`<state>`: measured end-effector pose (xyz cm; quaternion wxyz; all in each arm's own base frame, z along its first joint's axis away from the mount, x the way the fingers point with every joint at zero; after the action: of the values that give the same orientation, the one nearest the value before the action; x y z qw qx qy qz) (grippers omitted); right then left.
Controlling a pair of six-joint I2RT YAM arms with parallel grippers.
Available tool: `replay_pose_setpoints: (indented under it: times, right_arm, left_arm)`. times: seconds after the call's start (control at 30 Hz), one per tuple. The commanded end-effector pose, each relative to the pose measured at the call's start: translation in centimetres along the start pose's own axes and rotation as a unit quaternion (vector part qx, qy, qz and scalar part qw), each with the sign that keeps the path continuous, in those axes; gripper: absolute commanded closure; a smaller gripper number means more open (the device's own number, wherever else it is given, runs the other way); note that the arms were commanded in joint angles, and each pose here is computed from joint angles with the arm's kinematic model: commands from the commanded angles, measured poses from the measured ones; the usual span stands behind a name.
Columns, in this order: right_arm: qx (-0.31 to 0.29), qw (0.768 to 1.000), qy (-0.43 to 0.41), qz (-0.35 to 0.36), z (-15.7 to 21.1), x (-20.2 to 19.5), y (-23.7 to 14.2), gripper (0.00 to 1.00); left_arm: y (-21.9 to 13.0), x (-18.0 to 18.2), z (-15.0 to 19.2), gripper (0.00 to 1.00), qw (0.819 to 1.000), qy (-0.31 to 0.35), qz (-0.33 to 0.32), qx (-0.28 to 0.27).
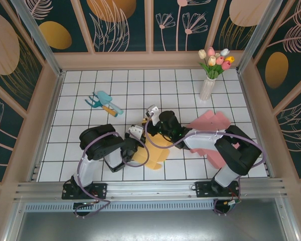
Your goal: Fold the paper box
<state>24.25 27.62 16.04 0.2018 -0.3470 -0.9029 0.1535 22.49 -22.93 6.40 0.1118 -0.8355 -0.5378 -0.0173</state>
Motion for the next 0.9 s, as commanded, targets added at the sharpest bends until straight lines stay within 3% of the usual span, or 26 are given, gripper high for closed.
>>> replay_pose_setpoints:
  times: [0.0,0.27,0.57,0.87]
  right_arm:
    - [0.058,0.997,0.039,0.018,2.1,-0.8,-1.3,0.68]
    - [0.015,0.996,0.085,0.036,-0.7,-0.7,-4.8,0.63]
    - [0.038,0.992,0.108,0.056,1.2,-2.9,-5.7,0.61]
    - [0.073,0.990,0.111,0.047,3.2,-3.3,-4.3,0.61]
  left_arm:
    - [-0.6,1.4,-0.4,1.00,0.999,-0.012,-0.027,-0.045]
    - [-0.9,1.0,0.0,1.00,0.999,0.005,0.005,-0.040]
    - [-0.7,0.8,-0.4,0.99,0.999,-0.002,0.013,-0.035]
    - [-0.6,0.7,-1.5,0.79,0.999,-0.017,0.018,-0.043]
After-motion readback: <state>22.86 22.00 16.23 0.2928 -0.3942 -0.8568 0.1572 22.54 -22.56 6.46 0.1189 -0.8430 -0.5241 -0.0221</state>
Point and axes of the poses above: each hand's point on the last joint's axis, 136 mm out from that joint toward the fingers, its own y axis out along the fingers, its own x axis along the line the jaws close on, z = x × y, the point moved 9 cm from there along -y, back along the fingers, and after that the axes turned 8 degrees about y, right-handed, at the moved point
